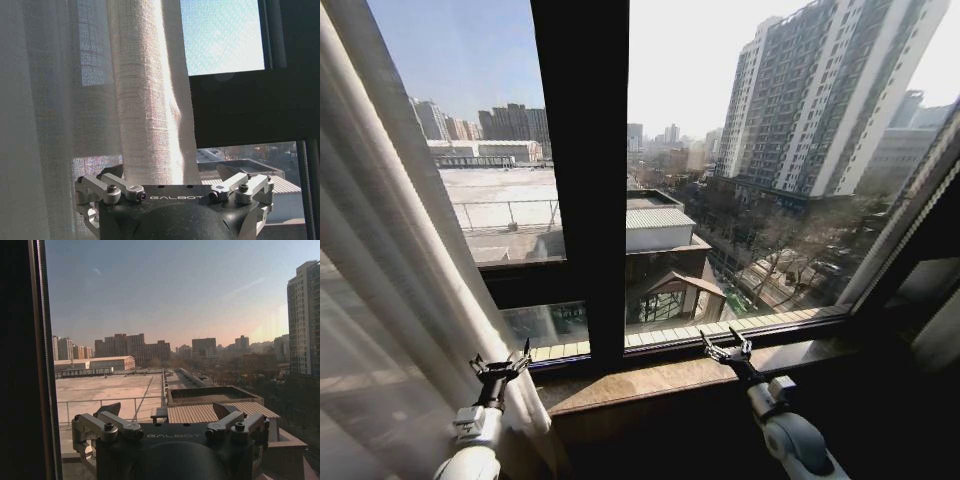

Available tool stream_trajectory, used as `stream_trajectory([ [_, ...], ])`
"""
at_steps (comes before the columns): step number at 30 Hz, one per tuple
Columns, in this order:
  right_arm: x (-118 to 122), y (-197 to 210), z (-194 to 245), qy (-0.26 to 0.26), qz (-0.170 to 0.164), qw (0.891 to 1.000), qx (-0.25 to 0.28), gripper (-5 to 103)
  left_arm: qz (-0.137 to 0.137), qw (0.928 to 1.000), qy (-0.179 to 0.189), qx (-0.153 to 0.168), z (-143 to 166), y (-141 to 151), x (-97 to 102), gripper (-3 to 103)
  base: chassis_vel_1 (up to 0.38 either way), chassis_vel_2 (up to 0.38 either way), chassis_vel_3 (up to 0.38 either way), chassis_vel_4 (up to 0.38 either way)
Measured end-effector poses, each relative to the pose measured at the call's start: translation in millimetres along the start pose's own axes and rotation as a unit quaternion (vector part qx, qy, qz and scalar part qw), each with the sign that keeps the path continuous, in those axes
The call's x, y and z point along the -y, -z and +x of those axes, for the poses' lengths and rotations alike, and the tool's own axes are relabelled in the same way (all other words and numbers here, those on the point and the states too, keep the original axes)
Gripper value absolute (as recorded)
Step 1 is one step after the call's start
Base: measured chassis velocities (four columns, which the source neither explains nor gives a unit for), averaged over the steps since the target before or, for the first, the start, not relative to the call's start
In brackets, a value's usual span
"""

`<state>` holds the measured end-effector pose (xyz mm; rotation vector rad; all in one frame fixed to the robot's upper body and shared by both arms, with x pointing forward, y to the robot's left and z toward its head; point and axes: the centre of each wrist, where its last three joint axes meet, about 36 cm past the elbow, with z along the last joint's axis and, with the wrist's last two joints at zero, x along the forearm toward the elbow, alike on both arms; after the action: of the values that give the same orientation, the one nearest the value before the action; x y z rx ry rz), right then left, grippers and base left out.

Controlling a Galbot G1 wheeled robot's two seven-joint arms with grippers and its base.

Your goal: Open the curtains by pulling them apart, changing their state from closed to fully open.

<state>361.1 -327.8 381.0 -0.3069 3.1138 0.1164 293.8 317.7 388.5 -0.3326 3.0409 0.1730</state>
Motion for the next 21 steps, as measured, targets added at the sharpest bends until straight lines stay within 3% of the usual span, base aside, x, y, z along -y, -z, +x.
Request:
stream_trajectory([
  [4,0.0,0.0,0.0,0.000,0.000,1.000,0.000,100,0.004,0.9998,0.019,-0.007,4.5,-0.5,-7.4,100,0.000,0.000,0.000,0.000],
  [10,0.0,0.0,0.0,0.000,0.000,1.000,0.000,100,0.009,0.9997,0.017,-0.012,-3.8,-0.8,-13.1,103,0.000,0.000,0.000,0.000],
  [14,0.0,0.0,0.0,0.000,0.000,1.000,0.000,100,0.013,0.9999,0.003,-0.009,-15.0,-1.4,-15.2,94,0.000,0.000,0.000,0.000],
  [17,0.0,0.0,0.0,0.000,0.000,1.000,0.000,100,0.021,0.9998,-0.004,-0.001,-30.7,-1.5,-16.2,78,0.000,0.000,0.000,0.000],
  [21,0.0,0.0,0.0,0.000,0.000,1.000,0.000,100,0.026,0.9996,-0.006,0.001,-38.5,-2.8,-16.2,68,0.000,0.000,0.000,0.000],
])
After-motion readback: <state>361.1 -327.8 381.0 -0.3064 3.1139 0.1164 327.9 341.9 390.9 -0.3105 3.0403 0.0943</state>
